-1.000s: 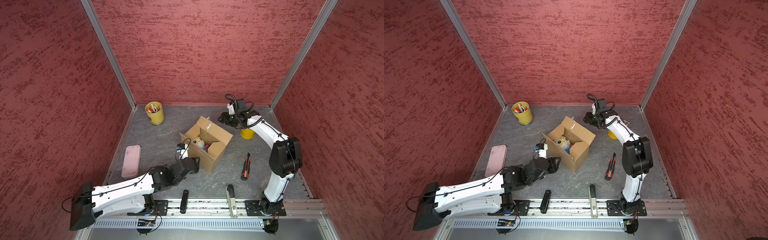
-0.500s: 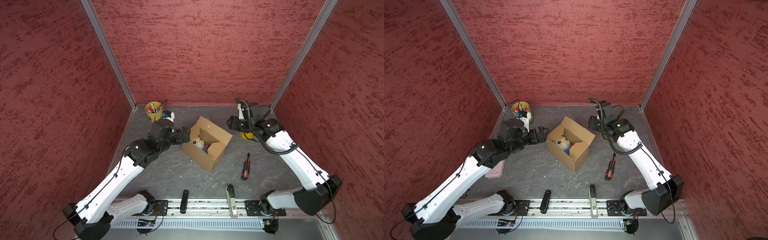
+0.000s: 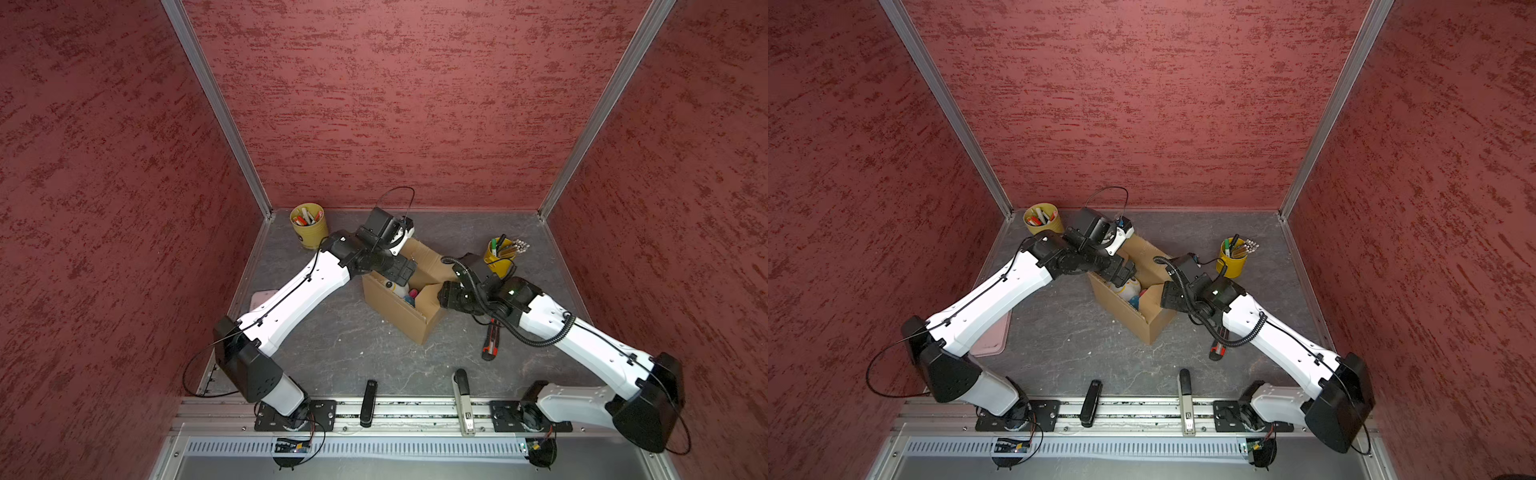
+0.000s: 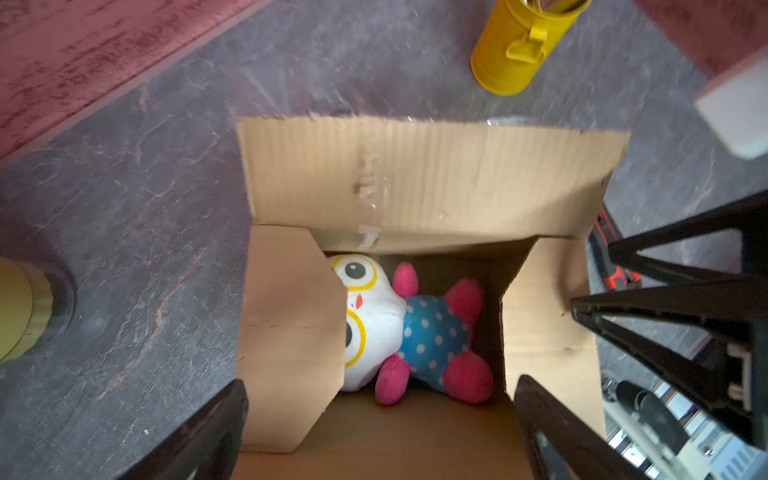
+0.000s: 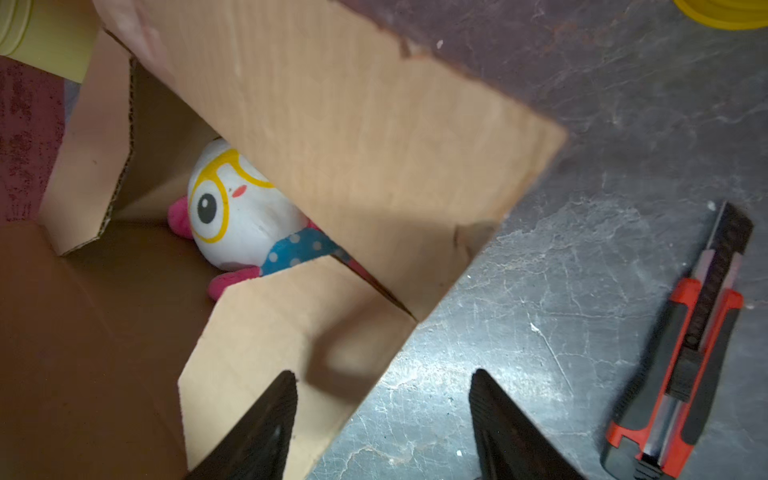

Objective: Unpack the express box

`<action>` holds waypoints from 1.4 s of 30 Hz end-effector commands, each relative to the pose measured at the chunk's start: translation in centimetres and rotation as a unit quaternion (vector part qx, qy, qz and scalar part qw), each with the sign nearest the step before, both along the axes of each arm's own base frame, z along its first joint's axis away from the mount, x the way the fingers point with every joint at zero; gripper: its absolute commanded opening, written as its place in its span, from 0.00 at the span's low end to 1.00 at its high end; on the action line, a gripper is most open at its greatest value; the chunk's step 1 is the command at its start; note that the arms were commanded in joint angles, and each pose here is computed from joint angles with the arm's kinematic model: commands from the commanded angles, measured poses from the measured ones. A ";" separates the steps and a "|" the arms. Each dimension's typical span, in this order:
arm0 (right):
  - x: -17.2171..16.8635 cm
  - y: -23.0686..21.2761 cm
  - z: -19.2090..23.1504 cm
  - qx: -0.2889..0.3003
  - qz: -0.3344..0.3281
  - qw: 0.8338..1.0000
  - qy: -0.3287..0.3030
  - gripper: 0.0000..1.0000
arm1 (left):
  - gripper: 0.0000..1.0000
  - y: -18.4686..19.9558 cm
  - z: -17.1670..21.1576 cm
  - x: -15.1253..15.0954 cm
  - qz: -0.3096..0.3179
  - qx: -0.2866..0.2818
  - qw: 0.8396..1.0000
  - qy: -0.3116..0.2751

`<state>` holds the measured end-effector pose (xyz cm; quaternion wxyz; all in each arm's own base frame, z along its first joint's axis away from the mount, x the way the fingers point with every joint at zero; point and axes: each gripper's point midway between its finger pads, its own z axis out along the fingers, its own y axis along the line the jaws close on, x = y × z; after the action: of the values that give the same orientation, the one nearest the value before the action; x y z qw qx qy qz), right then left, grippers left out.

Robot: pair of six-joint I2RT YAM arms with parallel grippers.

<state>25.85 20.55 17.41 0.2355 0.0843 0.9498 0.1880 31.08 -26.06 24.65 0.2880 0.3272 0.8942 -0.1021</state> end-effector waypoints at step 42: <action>0.7 1.4 -3.7 0.023 -0.023 0.999 0.020 0.70 | 1.00 11.1 -1.5 6.6 0.136 0.224 0.953 -0.148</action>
<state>27.11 22.54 14.61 0.2344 0.1077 0.9397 0.2247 36.90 -17.14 22.72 0.3386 0.3054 0.8761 0.1568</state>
